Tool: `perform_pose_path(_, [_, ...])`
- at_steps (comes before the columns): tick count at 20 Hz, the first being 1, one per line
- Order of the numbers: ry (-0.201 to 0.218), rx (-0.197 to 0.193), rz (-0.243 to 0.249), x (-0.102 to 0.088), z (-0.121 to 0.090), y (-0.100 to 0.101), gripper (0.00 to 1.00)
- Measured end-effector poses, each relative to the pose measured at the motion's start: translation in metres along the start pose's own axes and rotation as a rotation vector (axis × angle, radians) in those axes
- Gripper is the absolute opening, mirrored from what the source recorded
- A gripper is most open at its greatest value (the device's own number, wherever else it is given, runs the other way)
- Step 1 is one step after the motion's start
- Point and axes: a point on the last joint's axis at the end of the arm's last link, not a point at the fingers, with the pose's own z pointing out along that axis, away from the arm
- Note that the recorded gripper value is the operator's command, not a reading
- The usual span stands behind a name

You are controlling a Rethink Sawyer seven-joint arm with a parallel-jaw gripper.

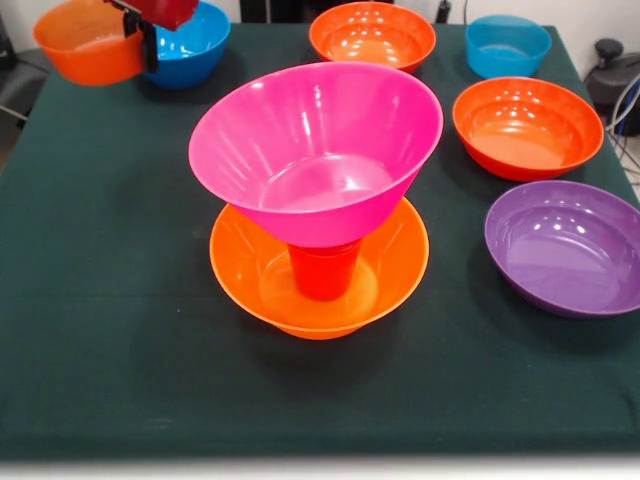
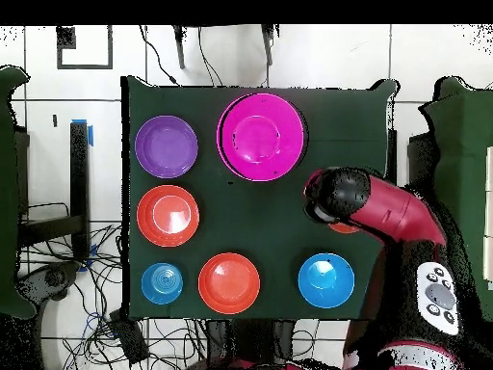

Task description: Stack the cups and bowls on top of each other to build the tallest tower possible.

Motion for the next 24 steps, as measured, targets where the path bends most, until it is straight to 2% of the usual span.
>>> perform_pose_path(4, [-0.01,-0.013,-0.006,-0.013,-0.015,0.017,0.0])
perform_pose_path(6, [-0.016,-0.023,-0.014,-0.022,-0.028,0.032,0.0])
perform_pose_path(13, [-0.025,-0.045,-0.028,-0.039,-0.057,0.062,0.0])
perform_pose_path(17, [-0.045,-0.064,-0.021,-0.05,-0.075,0.085,0.0])
perform_pose_path(24, [-0.087,-0.083,-0.003,-0.063,-0.088,0.121,0.0])
